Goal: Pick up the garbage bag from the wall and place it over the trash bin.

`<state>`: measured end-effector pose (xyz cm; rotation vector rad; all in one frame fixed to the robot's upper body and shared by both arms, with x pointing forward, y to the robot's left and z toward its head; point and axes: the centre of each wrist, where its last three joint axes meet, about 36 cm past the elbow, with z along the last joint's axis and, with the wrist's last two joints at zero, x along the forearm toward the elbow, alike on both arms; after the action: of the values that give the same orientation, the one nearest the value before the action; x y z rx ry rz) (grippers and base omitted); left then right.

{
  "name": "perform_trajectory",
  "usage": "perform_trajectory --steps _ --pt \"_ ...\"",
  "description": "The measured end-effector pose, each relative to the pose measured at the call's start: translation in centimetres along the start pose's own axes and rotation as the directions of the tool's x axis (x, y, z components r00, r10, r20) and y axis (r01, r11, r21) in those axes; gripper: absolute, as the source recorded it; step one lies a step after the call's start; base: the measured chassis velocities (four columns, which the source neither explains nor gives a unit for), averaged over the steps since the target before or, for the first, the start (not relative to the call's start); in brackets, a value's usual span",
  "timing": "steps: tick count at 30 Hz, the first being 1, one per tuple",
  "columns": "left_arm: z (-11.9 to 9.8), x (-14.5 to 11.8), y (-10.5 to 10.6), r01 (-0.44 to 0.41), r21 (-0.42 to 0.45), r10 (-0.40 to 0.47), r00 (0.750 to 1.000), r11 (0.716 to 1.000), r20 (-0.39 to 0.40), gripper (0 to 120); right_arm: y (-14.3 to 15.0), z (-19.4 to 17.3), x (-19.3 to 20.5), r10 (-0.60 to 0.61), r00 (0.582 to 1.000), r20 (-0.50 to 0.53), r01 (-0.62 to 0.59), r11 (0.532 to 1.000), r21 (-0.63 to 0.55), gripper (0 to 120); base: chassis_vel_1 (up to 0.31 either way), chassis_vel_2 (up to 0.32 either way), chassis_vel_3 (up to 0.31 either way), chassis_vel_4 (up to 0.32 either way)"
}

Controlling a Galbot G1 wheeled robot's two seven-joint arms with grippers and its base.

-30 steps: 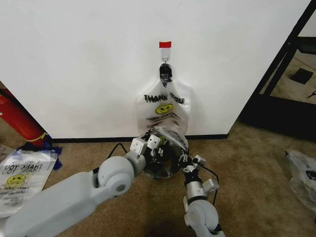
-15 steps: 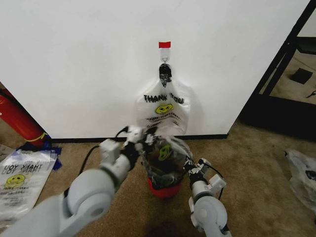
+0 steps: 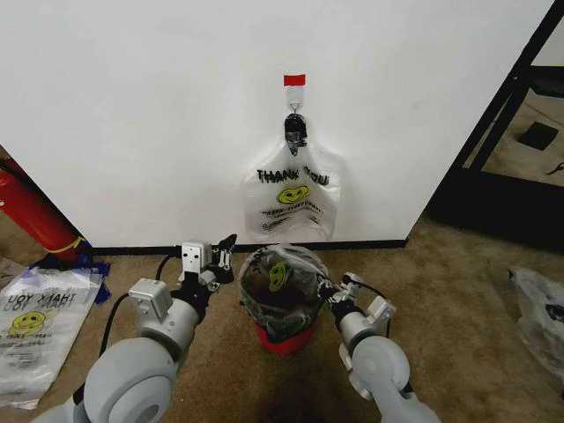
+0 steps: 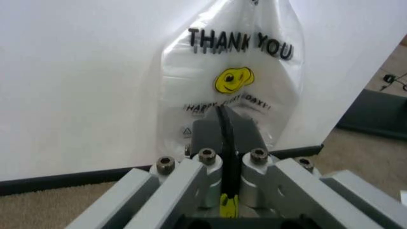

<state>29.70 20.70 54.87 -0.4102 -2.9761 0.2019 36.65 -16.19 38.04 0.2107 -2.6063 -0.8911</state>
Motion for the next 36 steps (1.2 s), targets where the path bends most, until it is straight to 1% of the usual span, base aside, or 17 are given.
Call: perform_trajectory --steps 2,4,6,7,8,9,10,12,14,17,18,20,21,28,30,32,36 --pt "0.0 0.0 0.0 0.004 0.004 -0.004 1.000 1.000 -0.001 0 -0.5 0.2 -0.1 0.012 1.000 -0.007 -0.012 1.000 0.017 3 0.000 0.000 0.000 0.000" --pt "0.0 0.1 -0.1 0.007 0.002 -0.007 1.000 1.000 0.002 7 -0.8 0.3 0.1 0.017 1.000 -0.007 -0.016 1.000 0.017 10 0.000 0.000 0.000 0.000" --pt "0.0 0.1 -0.1 0.007 0.001 -0.008 1.000 1.000 0.003 8 -0.8 0.3 0.1 0.017 1.000 -0.007 -0.017 1.000 0.017 12 0.000 0.000 0.000 0.000" --pt "0.1 0.1 0.0 0.008 -0.011 -0.008 1.000 1.000 0.016 15 -0.8 0.3 0.3 0.018 1.000 -0.007 -0.018 1.000 0.014 20 0.000 0.000 0.000 0.000" --pt "0.1 0.1 0.0 0.008 -0.016 -0.008 1.000 1.000 0.022 18 -0.8 0.3 0.3 0.018 1.000 -0.006 -0.017 1.000 0.014 22 0.000 0.000 0.000 0.000" --pt "0.2 0.1 0.1 0.013 -0.037 -0.012 0.999 0.999 0.037 23 -0.8 0.2 0.5 0.016 1.000 -0.004 -0.016 1.000 0.014 29 0.000 0.000 0.000 0.000" --pt "0.3 0.0 0.2 0.016 -0.047 -0.014 0.999 0.999 0.044 26 -0.8 0.2 0.5 0.016 1.000 -0.003 -0.015 1.000 0.013 30 0.000 0.000 0.000 0.000" --pt "0.7 -0.1 0.4 0.027 -0.085 -0.021 0.997 0.996 0.069 36 -0.8 0.2 0.7 0.017 1.000 -0.003 -0.017 1.000 0.015 40 0.000 0.000 0.000 0.000" --pt "0.7 0.0 0.3 0.026 -0.088 -0.020 0.997 0.996 0.070 40 -0.8 0.3 0.8 0.019 1.000 -0.004 -0.019 1.000 0.017 43 0.000 0.000 0.000 0.000" --pt "0.9 0.3 0.0 0.018 -0.092 -0.012 0.998 0.996 0.067 52 -1.1 0.5 1.1 0.030 0.999 -0.012 -0.029 0.999 0.026 58 0.000 0.000 0.000 0.000" --pt "1.0 0.4 0.0 0.018 -0.093 -0.012 0.998 0.996 0.066 54 -1.2 0.6 1.1 0.031 0.999 -0.013 -0.030 0.999 0.027 59 0.000 0.000 0.000 0.000" --pt "1.1 0.5 -0.1 0.015 -0.092 -0.010 0.998 0.996 0.062 65 -1.4 0.7 1.4 0.034 0.999 -0.015 -0.034 0.999 0.030 68 0.000 0.000 0.000 0.000" --pt "1.1 0.5 -0.1 0.015 -0.092 -0.010 0.998 0.996 0.062 65 -1.4 0.7 1.4 0.034 0.999 -0.015 -0.034 0.999 0.030 68 0.000 0.000 0.000 0.000" --pt "0.9 0.5 -0.1 0.012 -0.095 -0.005 0.998 0.995 0.066 93 -1.6 0.9 2.4 0.021 1.000 0.020 -0.021 0.999 0.027 95 0.000 0.000 0.000 0.000" --pt "0.9 0.5 -0.2 0.012 -0.095 -0.005 0.998 0.995 0.065 94 -1.6 0.9 2.5 0.021 0.999 0.025 -0.021 0.999 0.027 98 0.000 0.000 0.000 0.000" --pt "0.9 0.5 -0.2 0.012 -0.094 -0.006 0.998 0.995 0.064 100 -1.7 1.1 3.0 0.009 0.999 0.051 -0.011 0.999 0.032 100 0.000 0.000 0.000 0.000" --pt "0.9 0.6 -0.2 0.011 -0.094 -0.006 0.998 0.996 0.063 100 -2.1 1.3 3.9 -0.019 0.994 0.105 0.015 0.999 0.042 100 0.000 0.000 0.000 0.000"
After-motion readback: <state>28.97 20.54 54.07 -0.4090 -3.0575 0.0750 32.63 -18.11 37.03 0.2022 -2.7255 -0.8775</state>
